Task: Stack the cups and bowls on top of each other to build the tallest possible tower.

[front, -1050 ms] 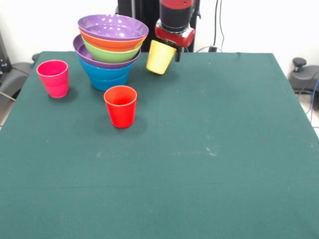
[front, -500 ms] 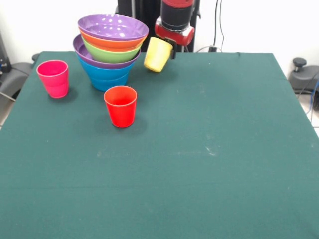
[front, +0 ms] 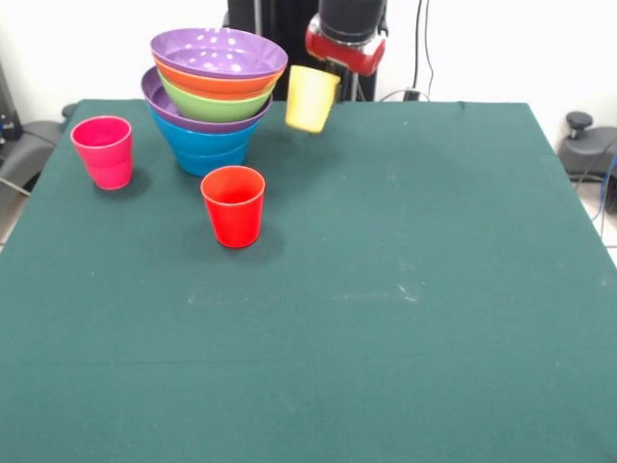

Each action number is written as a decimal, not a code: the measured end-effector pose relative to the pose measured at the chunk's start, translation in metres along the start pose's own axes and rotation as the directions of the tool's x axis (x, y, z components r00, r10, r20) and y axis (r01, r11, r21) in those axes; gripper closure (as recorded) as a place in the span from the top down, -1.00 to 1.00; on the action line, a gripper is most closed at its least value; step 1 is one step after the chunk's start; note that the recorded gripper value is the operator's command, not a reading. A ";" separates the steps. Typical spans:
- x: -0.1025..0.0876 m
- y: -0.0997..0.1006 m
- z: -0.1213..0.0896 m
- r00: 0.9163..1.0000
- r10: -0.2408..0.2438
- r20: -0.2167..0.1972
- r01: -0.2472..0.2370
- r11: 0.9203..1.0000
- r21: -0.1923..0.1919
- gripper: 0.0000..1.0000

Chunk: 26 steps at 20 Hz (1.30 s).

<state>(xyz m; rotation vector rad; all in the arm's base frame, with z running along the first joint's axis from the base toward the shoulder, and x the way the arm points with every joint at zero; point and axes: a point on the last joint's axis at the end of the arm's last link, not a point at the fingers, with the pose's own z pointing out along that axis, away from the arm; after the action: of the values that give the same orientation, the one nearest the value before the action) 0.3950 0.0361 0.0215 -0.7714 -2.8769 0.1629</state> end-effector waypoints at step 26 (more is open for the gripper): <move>-0.072 0.013 -0.150 0.998 0.039 0.050 -0.037 0.999 -0.031 -1.00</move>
<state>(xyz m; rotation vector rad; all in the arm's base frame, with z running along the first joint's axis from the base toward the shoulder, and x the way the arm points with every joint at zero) 0.4904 0.0208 0.1581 -0.8394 -2.9194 0.1465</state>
